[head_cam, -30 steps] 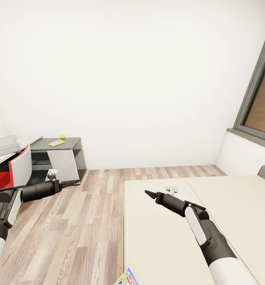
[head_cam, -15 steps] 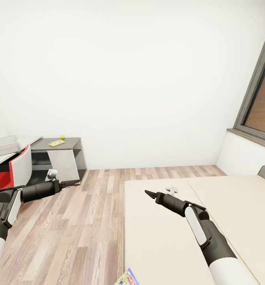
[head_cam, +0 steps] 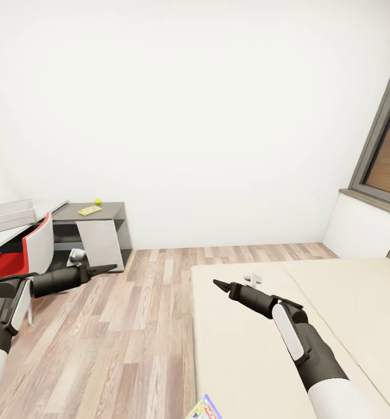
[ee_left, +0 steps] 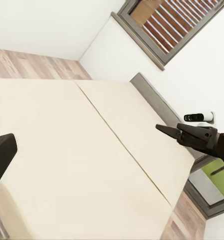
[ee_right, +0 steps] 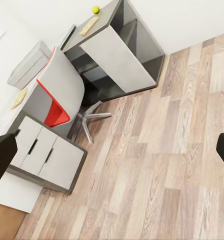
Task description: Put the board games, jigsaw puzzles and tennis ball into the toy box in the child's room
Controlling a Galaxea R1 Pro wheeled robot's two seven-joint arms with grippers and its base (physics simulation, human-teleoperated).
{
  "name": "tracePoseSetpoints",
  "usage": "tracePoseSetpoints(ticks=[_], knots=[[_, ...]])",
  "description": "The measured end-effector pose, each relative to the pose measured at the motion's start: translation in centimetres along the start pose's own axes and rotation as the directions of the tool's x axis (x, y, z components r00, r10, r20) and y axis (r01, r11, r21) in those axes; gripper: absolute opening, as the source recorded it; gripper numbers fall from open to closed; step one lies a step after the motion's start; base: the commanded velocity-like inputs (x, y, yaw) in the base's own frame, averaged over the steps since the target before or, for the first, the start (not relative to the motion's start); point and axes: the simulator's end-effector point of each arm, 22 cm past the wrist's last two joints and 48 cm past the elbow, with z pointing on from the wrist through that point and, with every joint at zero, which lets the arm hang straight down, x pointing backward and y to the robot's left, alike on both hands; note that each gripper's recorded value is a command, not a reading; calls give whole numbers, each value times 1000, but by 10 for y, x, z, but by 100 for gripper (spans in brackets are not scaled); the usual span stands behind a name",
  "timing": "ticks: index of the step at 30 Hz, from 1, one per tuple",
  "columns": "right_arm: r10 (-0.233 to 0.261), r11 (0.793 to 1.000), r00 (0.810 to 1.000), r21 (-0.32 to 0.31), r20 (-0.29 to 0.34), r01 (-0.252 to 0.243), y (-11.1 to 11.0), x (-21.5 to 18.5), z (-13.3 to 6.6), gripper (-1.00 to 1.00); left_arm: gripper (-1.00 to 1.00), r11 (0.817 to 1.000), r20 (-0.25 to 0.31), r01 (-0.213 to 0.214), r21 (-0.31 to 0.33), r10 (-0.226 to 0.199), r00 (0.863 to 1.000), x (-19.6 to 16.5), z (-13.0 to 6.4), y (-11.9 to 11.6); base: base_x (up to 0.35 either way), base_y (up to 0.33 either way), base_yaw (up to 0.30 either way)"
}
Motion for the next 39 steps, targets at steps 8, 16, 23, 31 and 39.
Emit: tracePoseSetpoints(ticks=[8, 16, 23, 31, 39], knots=[[0, 1000, 1000, 0, 0, 0, 0, 0, 0, 100, 100, 1000, 0, 0, 0, 0, 1000, 0, 0, 0, 0, 258, 0], [0, 1000, 1000, 0, 0, 0, 0, 0, 0, 100, 100, 1000, 0, 0, 0, 0, 1000, 0, 0, 0, 0, 261, 0], [0, 1000, 1000, 0, 0, 0, 0, 0, 0, 100, 100, 1000, 0, 0, 0, 0, 1000, 0, 0, 0, 0, 261, 0], [0, 1000, 1000, 0, 0, 0, 0, 0, 0, 100, 100, 1000, 0, 0, -1, 0, 1000, 0, 0, 0, 0, 261, 0], [-1, 1000, 1000, 1, 0, 1, 0, 0, 0, 100, 100, 1000, 0, 0, -1, 0, 1000, 0, 0, 0, 0, 261, 0]])
